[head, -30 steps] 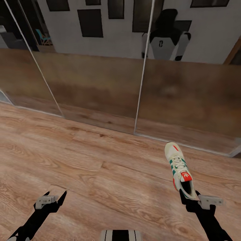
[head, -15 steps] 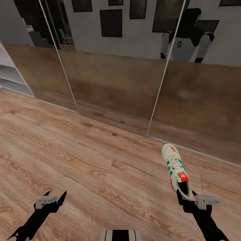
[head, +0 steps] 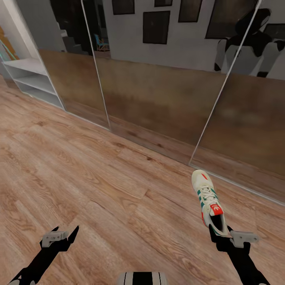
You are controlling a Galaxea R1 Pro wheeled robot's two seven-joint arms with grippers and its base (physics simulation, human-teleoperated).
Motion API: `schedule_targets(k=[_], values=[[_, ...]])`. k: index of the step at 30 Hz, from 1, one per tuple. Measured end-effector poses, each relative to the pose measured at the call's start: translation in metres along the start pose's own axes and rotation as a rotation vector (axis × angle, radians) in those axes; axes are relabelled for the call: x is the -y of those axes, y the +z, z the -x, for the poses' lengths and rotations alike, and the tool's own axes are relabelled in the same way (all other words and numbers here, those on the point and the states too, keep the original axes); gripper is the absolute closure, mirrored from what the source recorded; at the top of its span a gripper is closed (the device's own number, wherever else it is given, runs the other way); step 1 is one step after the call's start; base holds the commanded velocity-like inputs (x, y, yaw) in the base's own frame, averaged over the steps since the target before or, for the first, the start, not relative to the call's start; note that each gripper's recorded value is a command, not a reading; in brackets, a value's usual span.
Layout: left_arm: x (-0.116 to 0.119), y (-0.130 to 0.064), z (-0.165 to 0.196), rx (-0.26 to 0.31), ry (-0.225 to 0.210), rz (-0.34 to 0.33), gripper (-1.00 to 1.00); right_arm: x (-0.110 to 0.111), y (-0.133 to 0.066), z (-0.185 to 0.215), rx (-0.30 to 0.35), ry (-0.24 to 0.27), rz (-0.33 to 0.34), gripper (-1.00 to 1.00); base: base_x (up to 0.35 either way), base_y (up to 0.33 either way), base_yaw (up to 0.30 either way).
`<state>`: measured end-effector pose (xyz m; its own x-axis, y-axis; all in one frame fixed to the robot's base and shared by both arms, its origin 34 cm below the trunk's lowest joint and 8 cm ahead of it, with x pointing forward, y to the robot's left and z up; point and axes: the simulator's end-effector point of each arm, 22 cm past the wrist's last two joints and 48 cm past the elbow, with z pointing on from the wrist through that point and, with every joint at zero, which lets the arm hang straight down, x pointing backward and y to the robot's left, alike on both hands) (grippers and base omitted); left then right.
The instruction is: Pick up the two gym shoes and the two sandals from the corridor floor and place them onto the hallstand (shoe rack) in the corridor, making sure they are on the rack and not on the floor. Arrange them so the two gym shoes are next to each other and the two sandals are next to each other.
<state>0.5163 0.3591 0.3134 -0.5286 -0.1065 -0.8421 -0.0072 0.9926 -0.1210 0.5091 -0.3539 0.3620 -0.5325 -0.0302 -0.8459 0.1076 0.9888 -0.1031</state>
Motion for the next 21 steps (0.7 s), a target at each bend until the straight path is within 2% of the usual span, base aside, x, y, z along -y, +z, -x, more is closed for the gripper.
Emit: schedule_targets(k=[21], values=[[0.0, 0.0, 0.0003, 0.001, 0.0, 0.0, -1.0, 0.0, 0.0, -0.0001, 0.0, -0.001, 0.0, 1.0, 0.0, 0.0, 0.277]])
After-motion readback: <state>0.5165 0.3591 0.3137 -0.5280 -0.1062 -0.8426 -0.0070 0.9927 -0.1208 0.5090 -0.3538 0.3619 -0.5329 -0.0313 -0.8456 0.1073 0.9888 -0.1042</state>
